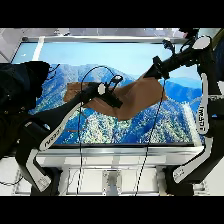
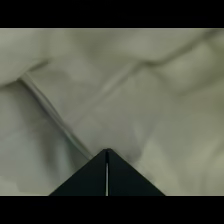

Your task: Fold the clothes and pants, and hang the long-sleeved shirts on hangers.

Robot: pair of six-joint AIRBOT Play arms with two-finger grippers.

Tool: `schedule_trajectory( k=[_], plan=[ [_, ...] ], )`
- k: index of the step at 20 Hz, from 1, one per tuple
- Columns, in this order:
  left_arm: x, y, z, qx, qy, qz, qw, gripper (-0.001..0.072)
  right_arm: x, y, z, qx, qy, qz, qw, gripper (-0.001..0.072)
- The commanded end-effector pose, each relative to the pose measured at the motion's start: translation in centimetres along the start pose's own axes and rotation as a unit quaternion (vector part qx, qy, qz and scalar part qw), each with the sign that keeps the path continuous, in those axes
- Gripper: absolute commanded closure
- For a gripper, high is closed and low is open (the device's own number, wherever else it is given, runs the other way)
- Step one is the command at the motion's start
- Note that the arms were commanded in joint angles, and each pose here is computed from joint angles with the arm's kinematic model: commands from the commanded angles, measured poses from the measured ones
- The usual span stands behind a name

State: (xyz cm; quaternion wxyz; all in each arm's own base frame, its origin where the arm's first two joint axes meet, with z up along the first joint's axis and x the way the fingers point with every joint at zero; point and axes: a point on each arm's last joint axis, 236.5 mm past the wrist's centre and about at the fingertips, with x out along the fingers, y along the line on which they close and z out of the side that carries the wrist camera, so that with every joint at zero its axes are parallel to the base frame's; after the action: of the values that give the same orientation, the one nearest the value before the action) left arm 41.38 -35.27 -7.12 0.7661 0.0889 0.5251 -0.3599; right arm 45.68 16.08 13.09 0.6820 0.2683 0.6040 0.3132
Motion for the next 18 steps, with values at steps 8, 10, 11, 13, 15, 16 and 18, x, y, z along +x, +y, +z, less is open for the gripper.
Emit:
schedule_trajectory(
  k=[8,10,11,13,15,16,18],
  plan=[
    [-18.4,12.5,-0.5,-0.095,-0.046,0.088,0.991,0.0681,13.7,13.8,3.3,-0.18,-0.146,-0.02,0.973,0.07],
    [-23.7,15.0,-1.5,-0.124,-0.072,0.114,0.983,0.0681,18.2,17.6,3.3,-0.214,-0.187,-0.001,0.959,0.07],
    [-25.8,15.8,-2.0,-0.135,-0.083,0.124,0.98,0.0681,20.6,18.8,2.7,-0.221,-0.193,0.01,0.956,0.07],
    [-28.9,17.1,-3.2,-0.149,-0.094,0.141,0.974,0.0681,26.0,20.0,0.2,-0.236,-0.178,0.022,0.955,0.0699],
    [-30.7,17.8,-4.5,-0.155,-0.092,0.151,0.972,0.0681,30.4,20.6,-2.5,-0.258,-0.157,0.028,0.953,0.0696],
    [-31.0,18.1,-5.0,-0.161,-0.088,0.152,0.971,0.0681,31.8,21.1,-3.6,-0.262,-0.152,0.033,0.952,0.0575],
    [-31.2,18.5,-5.9,-0.159,-0.078,0.152,0.972,0.0681,32.4,22.0,-5.2,-0.293,-0.142,0.035,0.945,0.0142]
  ],
)
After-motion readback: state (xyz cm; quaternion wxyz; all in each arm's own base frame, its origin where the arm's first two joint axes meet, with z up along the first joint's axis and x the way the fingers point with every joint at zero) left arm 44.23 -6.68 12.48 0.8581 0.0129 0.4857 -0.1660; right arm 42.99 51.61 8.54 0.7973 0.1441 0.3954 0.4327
